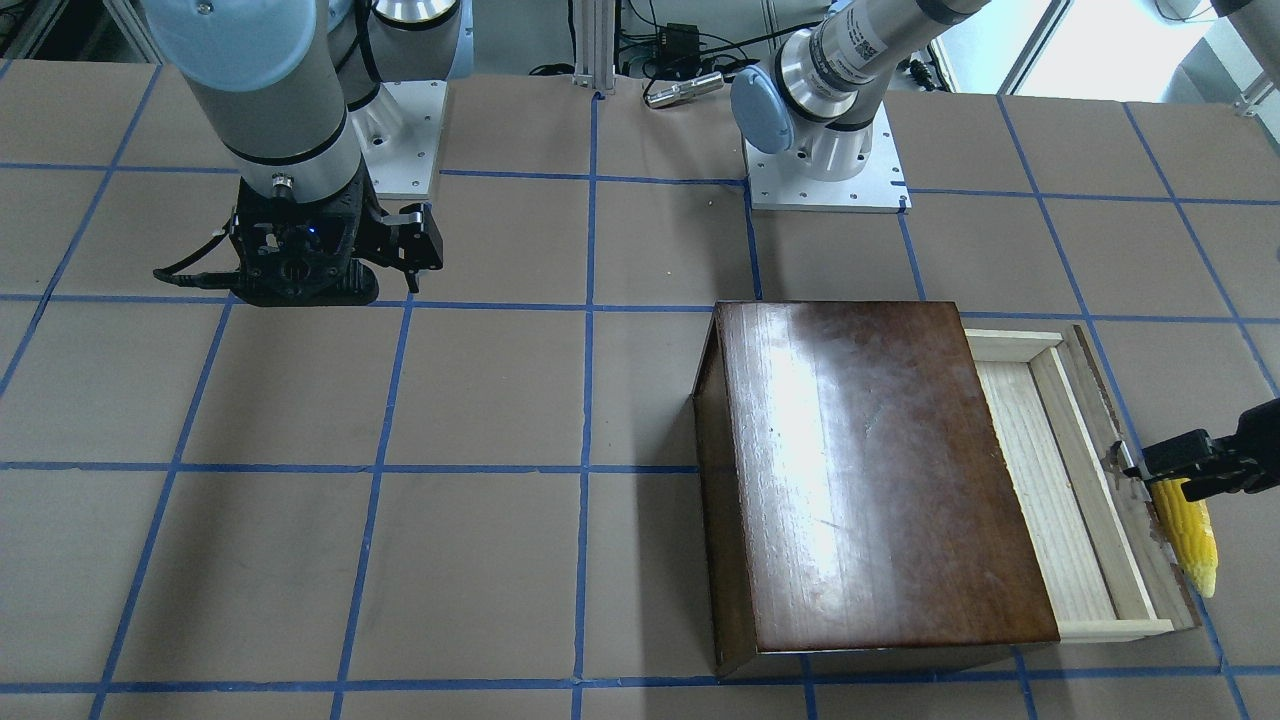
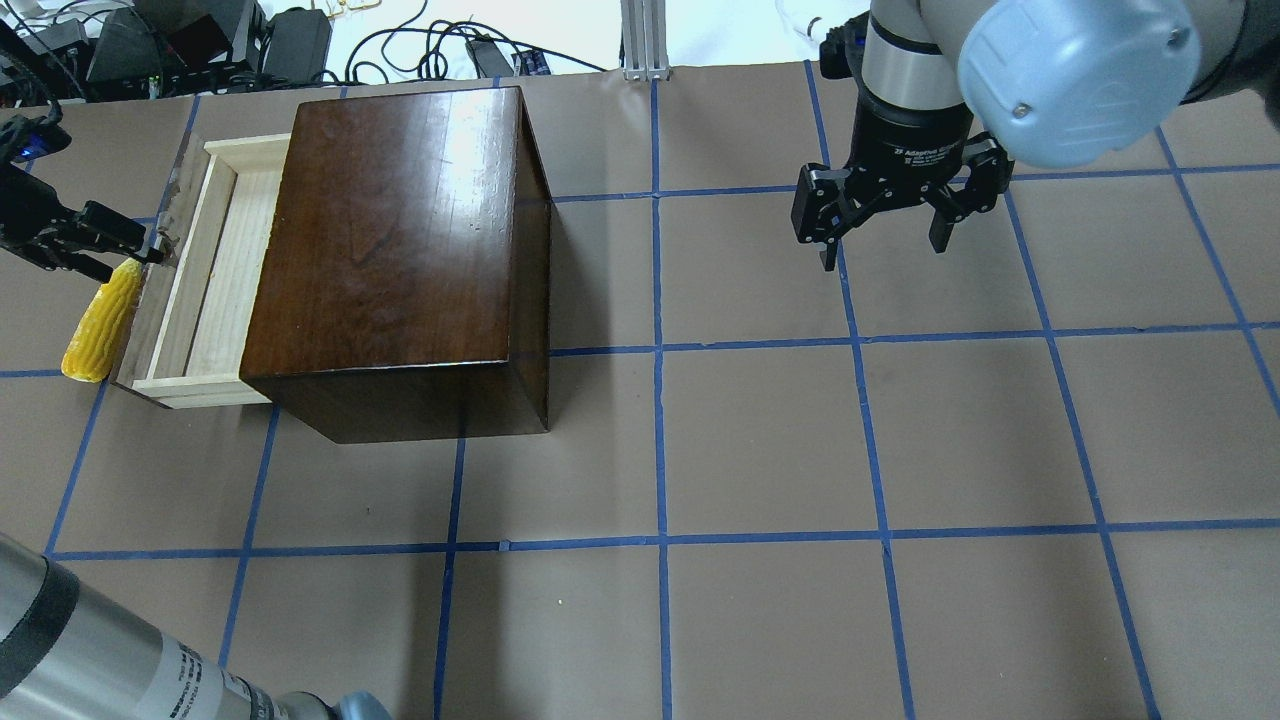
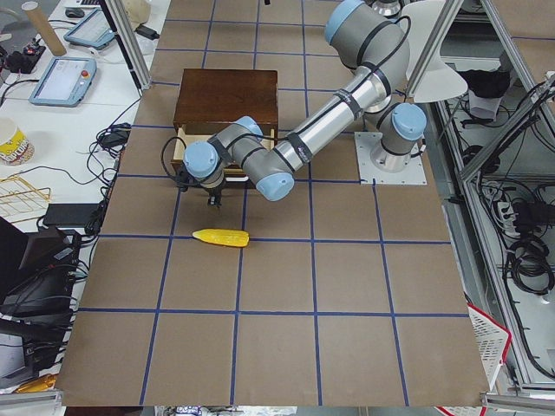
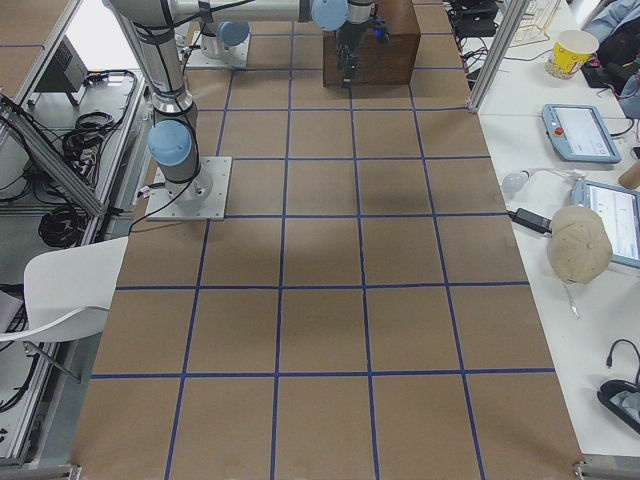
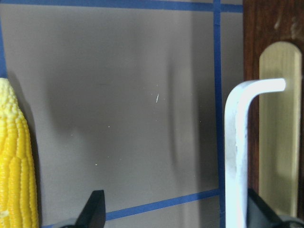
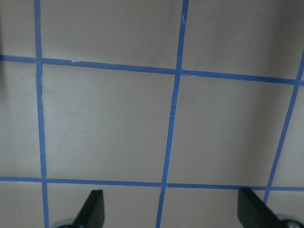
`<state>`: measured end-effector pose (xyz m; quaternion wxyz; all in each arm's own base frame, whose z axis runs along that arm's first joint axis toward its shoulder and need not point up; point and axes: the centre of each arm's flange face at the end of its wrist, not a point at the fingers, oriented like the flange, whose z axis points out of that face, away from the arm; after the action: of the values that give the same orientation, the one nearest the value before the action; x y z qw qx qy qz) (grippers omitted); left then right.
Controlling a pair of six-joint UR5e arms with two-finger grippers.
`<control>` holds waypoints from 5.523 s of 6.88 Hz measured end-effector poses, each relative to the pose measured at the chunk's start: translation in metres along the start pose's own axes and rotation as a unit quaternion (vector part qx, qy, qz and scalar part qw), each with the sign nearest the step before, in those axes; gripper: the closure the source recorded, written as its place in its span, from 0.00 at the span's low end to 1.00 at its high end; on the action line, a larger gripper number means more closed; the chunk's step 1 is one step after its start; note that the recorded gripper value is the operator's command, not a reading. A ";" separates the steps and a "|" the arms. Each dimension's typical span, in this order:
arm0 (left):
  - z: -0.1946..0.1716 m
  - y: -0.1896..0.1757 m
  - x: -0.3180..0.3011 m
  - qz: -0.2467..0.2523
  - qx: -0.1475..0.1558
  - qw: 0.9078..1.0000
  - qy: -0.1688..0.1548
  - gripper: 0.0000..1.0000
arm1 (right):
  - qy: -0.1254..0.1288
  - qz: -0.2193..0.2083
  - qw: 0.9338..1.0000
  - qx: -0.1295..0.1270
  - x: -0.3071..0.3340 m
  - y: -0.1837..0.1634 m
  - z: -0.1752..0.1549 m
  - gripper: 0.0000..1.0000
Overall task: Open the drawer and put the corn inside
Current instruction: 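Release the handle and move the left gripper over the yellow corn, then close the left gripper on the yellow corn cob, then lift the corn with the left gripper and carry it over the drawer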
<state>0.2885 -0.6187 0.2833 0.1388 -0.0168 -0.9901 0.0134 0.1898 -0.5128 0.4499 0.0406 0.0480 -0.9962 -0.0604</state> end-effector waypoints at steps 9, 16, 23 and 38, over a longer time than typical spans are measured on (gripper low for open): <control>-0.013 -0.001 -0.058 0.043 -0.035 0.987 -0.152 0.00 | 0.000 0.000 1.000 0.000 0.000 0.000 0.000 0.00; 0.068 0.002 -0.085 0.047 -0.073 0.988 -0.128 0.21 | 0.000 0.000 1.000 0.000 0.000 0.000 0.000 0.00; 0.034 -0.013 -0.086 0.049 -0.053 0.986 -0.151 1.00 | 0.000 0.000 1.000 0.000 0.000 0.000 0.000 0.00; -0.045 -0.027 0.206 -0.034 -0.046 0.992 -0.115 1.00 | 0.000 0.000 1.000 0.000 0.000 0.000 0.000 0.00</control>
<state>0.1024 -0.6369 0.3834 0.0239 0.0119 -0.9990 -0.0350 0.1898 -0.5128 0.4499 0.0406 0.0480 -0.9962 -0.0603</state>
